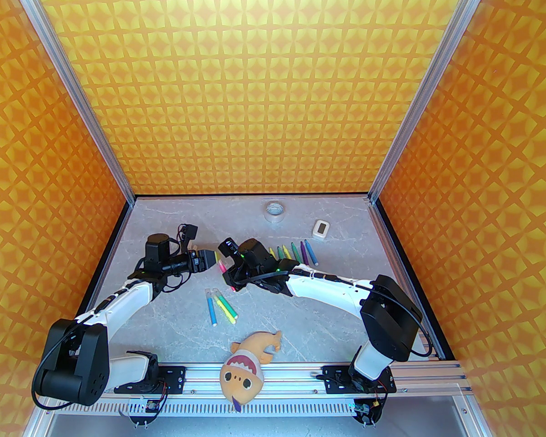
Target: Open the pen caps
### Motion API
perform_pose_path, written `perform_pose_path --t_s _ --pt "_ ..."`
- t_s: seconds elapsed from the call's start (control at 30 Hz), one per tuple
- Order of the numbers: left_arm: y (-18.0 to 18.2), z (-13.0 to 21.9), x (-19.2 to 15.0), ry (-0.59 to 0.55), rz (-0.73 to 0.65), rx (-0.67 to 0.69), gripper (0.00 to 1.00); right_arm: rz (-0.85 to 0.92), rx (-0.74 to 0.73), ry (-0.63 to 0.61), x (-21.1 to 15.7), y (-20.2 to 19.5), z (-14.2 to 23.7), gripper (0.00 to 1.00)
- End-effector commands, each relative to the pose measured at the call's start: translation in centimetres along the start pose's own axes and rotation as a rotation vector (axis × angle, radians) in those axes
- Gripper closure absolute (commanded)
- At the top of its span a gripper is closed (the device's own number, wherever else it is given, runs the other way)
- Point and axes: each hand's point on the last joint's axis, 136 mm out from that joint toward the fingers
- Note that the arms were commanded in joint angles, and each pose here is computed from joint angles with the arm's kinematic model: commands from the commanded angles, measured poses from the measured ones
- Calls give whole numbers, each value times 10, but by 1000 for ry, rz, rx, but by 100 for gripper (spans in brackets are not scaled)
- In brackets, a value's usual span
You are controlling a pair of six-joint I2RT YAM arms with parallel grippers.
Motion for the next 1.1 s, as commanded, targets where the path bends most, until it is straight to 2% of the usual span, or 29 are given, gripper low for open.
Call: perform_pose_path --t_s 0.0,0.43,0.67,1.07 --pt "-15 -4 12 -10 -27 -63 43 22 31 -61 18 8 11 100" --pt "-18 -13 9 23 -14 -96 66 44 28 -91 29 10 13 100" --pt "-18 -14 7 32 -16 -98 70 46 19 -100 31 8 14 100" --pt "-20 -16 7 37 -20 -104 86 48 -7 -119 36 5 16 100"
Point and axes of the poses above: each hand's point on the last joint's axis, 136 mm out from that joint toward the fingers, its own z axis back along the fingers, its own y axis along the line the jaws close on, x = y × z, and after that the axes turned 2 degrees about -z, right-handed
